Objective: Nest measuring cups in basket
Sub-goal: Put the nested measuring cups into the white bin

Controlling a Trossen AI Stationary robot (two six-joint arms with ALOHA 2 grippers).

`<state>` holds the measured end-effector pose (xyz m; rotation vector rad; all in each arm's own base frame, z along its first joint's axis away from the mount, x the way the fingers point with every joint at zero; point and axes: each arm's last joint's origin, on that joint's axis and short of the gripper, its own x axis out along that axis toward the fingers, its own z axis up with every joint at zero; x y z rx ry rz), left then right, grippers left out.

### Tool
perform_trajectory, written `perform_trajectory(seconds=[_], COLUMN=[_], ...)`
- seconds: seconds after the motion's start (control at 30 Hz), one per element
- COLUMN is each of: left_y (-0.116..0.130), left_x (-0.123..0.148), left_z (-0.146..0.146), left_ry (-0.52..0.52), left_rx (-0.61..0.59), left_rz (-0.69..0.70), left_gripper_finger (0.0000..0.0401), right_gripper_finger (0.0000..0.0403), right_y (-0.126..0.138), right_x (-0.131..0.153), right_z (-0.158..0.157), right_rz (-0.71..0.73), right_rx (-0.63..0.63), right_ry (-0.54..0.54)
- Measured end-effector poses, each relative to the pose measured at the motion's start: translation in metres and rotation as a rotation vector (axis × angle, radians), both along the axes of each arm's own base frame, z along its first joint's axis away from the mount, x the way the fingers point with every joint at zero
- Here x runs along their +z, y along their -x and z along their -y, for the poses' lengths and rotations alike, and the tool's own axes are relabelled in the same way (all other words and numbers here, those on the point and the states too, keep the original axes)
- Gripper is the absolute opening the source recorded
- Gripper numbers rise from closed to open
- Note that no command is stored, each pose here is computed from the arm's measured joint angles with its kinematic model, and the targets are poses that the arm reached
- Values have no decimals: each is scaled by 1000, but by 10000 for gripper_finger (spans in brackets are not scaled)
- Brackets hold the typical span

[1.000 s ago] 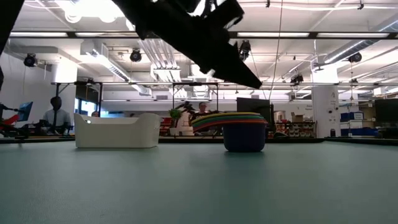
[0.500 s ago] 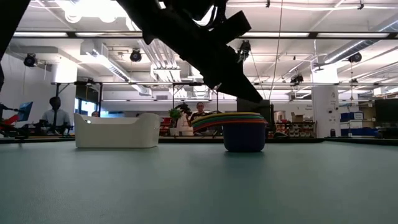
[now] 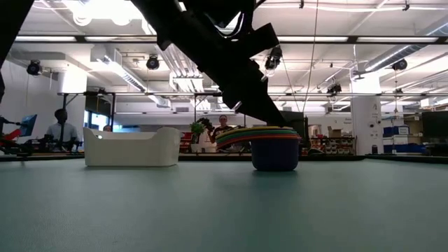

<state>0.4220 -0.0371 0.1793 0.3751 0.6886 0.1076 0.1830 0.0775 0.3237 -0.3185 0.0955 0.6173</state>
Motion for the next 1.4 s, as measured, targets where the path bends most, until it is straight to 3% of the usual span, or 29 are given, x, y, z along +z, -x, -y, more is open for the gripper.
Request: perform_trajectory(seconds=[0.33,0.63,0.9,1.13,1.4], left_y=[0,2,5,3,-3], left_x=[0,-2,7,10,33], left_z=[0,7,15,14,12], left_ry=[14,26,43,-6,-89], left_rx=[10,6,19,-10,-63], left_rz=[4,-15,-144,-135,-187], left_gripper_finger=[284,283,283,283,283], right_gripper_finger=[231,231,231,231,231], right_y=[-12,0,14,19,22], right_x=[-6,-7,-6,-8,-10], right_z=[-4,1,6,8,9], right_rz=[49,48,60,66,30], right_rx=[13,-5,-12,-12,-15], right_ry=[68,46,25,23,15])
